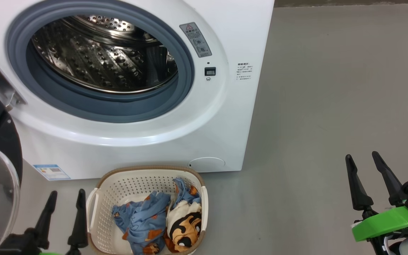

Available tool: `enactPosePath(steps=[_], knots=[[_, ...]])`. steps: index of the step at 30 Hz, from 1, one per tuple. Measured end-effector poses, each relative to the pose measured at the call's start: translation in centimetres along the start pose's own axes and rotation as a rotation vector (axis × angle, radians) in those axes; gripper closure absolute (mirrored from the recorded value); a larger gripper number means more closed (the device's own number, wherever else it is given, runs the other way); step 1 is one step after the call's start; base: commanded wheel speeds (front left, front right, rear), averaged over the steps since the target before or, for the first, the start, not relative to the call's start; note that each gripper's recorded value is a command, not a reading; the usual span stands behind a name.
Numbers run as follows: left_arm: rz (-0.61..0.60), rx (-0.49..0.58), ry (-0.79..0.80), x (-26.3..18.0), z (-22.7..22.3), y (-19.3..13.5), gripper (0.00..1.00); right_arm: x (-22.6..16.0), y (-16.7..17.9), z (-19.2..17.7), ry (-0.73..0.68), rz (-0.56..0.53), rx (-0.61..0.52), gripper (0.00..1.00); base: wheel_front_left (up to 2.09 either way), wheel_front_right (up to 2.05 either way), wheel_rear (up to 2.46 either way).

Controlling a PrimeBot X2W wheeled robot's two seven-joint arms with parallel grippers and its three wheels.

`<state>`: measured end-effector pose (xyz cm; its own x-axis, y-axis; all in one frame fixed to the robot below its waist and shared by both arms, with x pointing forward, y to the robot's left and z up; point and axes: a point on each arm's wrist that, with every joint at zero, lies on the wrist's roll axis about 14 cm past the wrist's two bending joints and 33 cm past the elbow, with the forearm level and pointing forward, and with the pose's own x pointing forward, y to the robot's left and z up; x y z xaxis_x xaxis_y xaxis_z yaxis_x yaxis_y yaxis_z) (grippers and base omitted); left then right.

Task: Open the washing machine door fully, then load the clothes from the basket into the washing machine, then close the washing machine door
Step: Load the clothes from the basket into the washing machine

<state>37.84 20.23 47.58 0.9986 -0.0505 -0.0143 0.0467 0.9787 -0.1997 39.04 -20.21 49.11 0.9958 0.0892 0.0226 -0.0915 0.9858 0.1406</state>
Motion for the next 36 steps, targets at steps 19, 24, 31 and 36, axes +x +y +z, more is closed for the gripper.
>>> enactPosePath(steps=[19, 24, 31, 36], knots=[[-0.012, -0.016, 0.279, 1.2, -9.0, -0.9, 0.00, 2.4, 0.7, -1.9, 0.040, 0.023, 0.014, 0.00, 0.00, 0.00, 0.00], [-0.022, -0.020, 0.367, 2.3, -11.8, -1.2, 0.00, 3.7, 0.7, -2.9, 0.059, 0.022, 0.021, 0.00, 0.00, 0.00, 0.00], [-0.021, -0.018, 0.516, 3.2, -16.3, -1.1, 0.00, 5.5, 0.5, -4.5, 0.084, 0.020, 0.031, 0.00, 0.00, 0.00, 0.00], [-0.012, -0.018, 0.587, 4.6, -18.6, -0.7, 0.00, 6.9, 0.5, -5.6, 0.096, 0.024, 0.035, 0.00, 0.00, 0.00, 0.00]])
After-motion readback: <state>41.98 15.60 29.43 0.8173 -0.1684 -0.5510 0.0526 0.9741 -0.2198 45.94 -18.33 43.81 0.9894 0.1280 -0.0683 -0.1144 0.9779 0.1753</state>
